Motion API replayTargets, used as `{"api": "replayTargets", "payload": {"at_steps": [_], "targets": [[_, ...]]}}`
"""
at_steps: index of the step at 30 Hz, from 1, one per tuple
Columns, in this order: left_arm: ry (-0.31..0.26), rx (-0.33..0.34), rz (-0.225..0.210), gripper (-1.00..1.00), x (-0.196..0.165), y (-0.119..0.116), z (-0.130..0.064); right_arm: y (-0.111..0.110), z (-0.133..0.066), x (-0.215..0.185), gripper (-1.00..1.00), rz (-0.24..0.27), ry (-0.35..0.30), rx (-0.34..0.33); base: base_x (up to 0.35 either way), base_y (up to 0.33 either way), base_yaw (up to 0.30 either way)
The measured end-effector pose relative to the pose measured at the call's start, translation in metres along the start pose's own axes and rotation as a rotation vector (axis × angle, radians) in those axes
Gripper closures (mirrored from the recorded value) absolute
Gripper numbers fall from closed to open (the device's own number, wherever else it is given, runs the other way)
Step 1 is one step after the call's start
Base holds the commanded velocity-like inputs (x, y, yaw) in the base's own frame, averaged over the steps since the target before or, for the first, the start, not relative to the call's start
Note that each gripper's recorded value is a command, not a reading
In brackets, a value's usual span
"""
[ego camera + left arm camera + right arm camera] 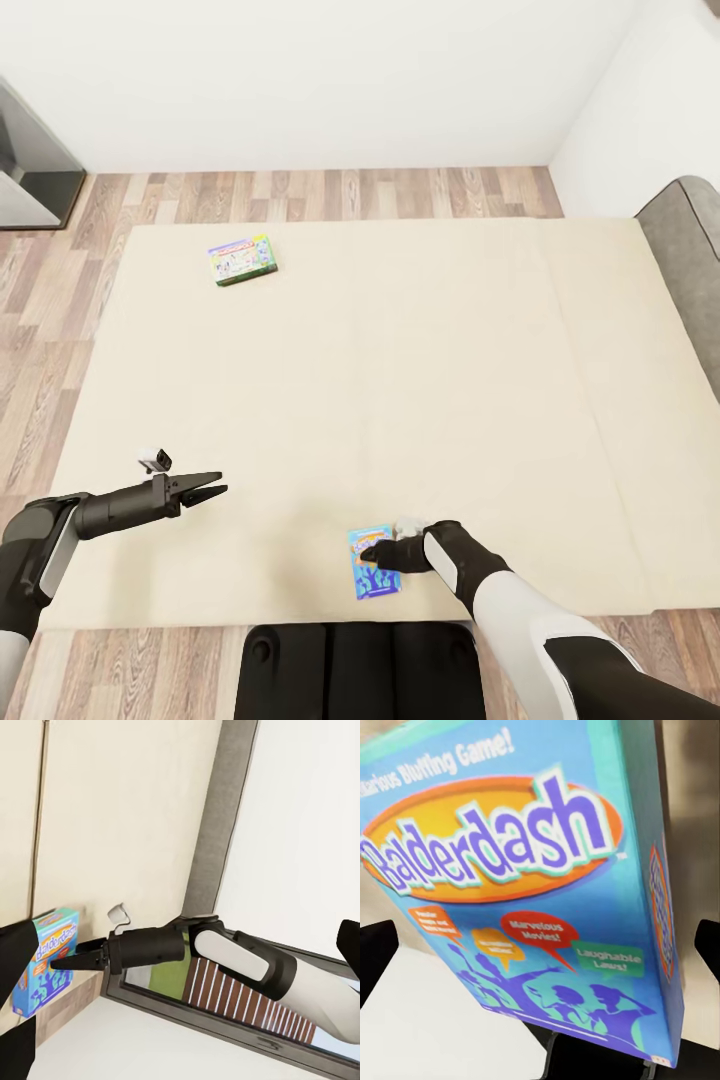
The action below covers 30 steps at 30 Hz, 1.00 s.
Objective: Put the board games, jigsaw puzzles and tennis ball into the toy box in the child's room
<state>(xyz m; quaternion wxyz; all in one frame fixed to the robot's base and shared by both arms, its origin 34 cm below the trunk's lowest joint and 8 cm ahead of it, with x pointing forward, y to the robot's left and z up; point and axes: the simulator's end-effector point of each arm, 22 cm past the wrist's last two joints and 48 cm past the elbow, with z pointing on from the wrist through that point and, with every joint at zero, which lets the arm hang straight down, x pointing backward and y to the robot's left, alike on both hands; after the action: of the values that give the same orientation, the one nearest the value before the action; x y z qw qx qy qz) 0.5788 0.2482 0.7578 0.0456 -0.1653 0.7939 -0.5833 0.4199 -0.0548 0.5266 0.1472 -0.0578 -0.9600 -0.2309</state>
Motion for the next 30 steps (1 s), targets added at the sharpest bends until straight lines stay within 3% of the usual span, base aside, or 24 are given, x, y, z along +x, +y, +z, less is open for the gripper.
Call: {"api": "replayTargets", "payload": {"at_steps": [30], "targets": [[0.0, 0.001, 0.001, -1.0, -0.0004, -0.001, -0.0001, 0.0007, -0.0008, -0.0016, -1.0, -0.003, -0.005, -0.001, 0.0, 0.0, 0.001]]}}
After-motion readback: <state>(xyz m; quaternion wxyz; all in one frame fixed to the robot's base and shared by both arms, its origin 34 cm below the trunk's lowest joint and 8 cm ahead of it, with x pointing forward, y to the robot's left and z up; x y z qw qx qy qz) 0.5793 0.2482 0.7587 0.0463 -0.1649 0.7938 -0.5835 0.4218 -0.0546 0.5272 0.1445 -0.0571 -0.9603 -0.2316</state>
